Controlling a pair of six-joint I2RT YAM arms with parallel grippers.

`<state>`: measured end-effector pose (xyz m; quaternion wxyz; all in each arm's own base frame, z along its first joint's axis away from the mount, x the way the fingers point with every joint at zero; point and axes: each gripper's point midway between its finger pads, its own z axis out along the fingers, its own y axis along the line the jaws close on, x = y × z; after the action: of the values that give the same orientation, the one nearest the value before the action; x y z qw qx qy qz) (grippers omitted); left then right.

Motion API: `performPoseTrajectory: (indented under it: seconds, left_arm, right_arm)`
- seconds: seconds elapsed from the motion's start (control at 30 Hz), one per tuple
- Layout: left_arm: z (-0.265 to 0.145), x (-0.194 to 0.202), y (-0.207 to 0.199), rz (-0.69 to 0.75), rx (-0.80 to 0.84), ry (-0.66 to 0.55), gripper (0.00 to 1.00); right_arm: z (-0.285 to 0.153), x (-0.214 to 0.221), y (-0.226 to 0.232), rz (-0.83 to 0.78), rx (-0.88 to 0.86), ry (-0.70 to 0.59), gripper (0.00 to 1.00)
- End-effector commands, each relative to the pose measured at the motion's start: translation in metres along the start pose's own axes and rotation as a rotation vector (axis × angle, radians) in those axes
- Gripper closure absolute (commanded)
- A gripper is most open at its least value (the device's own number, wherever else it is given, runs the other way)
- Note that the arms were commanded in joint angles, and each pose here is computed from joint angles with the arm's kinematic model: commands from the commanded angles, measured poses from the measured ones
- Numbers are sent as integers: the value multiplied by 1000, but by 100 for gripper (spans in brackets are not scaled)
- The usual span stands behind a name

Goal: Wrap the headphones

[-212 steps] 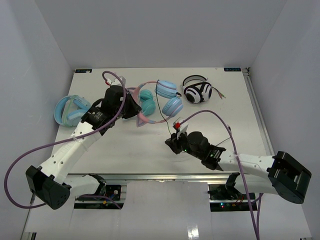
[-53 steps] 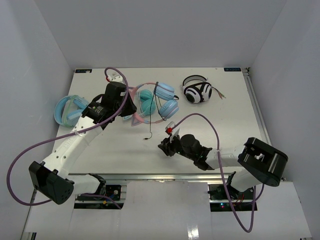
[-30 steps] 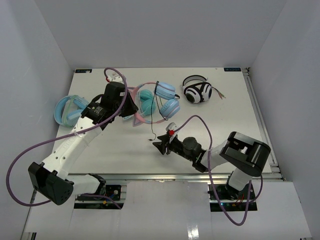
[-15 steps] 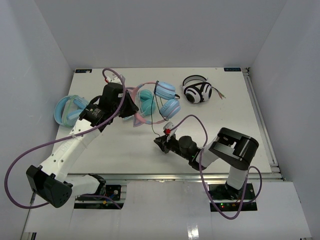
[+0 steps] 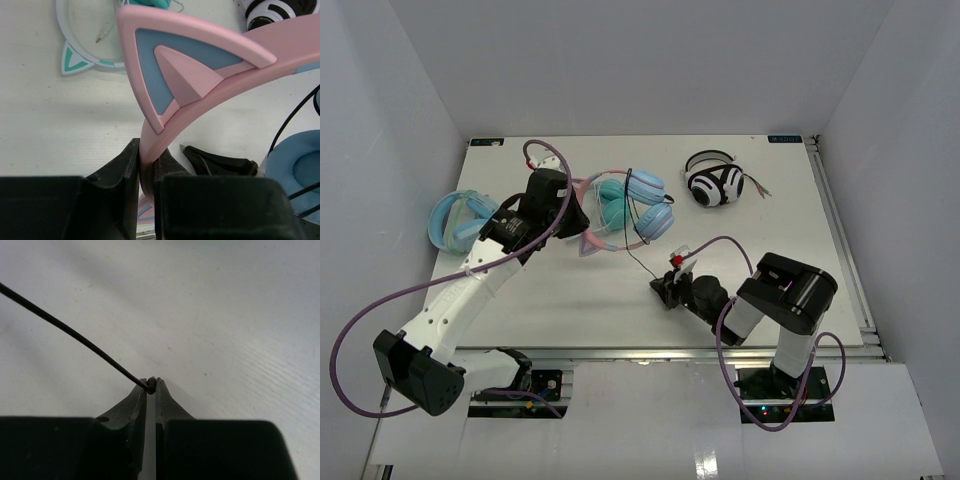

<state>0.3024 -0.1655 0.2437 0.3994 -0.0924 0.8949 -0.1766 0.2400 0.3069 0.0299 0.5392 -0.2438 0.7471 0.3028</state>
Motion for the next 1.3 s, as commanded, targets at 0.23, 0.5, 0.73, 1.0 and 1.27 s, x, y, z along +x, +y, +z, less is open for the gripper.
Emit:
performPoseTrajectory:
  seconds: [0.23, 0.5, 0.73, 1.0, 1.27]
  left_arm:
    - [-8, -80, -5, -61, -91, -236, 100]
    - [-6, -91, -2, -67, -130, -273, 100]
    - [-9, -104, 13, -56, -221, -336, 100]
    - [-7, -111, 19, -49, -261, -358, 100]
    - [-10, -117, 30, -38, -318, -390, 100]
  right_arm:
    - [-23, -109, 25, 83, -138, -461, 92]
    - [-29, -115, 39, 67, -205, -469, 92]
    - [-36, -118, 53, 28, -285, -475, 92]
    - [-40, -119, 70, -14, -380, -472, 92]
    - [-47, -118, 96, -75, -531, -467, 92]
